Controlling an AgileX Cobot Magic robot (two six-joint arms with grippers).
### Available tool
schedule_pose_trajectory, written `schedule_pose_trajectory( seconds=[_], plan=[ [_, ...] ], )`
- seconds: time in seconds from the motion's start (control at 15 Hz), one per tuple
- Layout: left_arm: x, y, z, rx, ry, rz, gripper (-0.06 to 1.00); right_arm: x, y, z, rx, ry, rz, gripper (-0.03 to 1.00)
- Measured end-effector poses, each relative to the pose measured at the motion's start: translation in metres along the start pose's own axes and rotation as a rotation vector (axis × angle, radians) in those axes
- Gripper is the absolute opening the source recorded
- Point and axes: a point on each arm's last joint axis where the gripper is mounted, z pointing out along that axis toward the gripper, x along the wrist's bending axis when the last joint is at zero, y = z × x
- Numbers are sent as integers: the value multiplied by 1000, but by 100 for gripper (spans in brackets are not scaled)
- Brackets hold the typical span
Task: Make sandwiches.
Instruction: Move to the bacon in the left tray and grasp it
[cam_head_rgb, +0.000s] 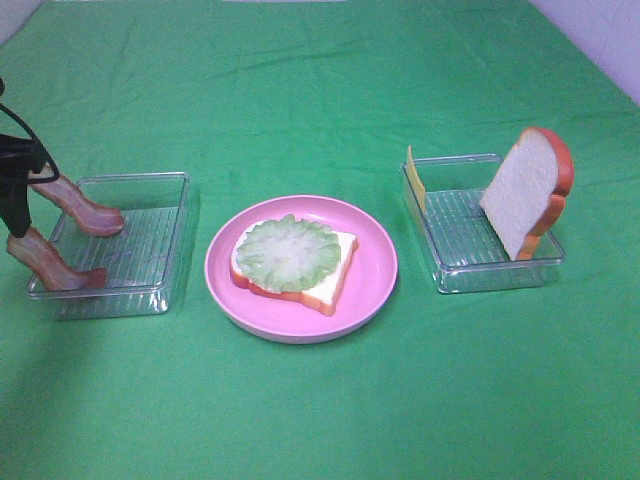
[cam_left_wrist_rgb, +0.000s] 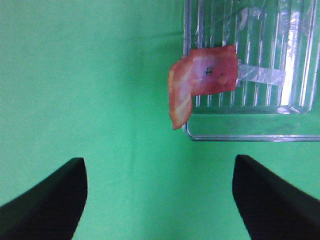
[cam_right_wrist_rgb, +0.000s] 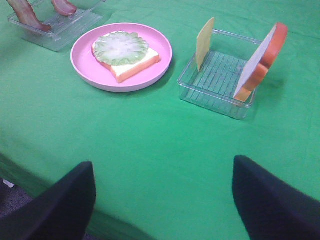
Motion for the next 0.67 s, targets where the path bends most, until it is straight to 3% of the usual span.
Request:
schedule_pose_trajectory(
  seconds=[0.13,0.67],
  plan=[
    [-4,8,27,35,-16,-13,76,0,0,0,0,0,0,72],
    [-11,17,54,21,-71,-22,72,0,0,0,0,0,0,72]
  ],
)
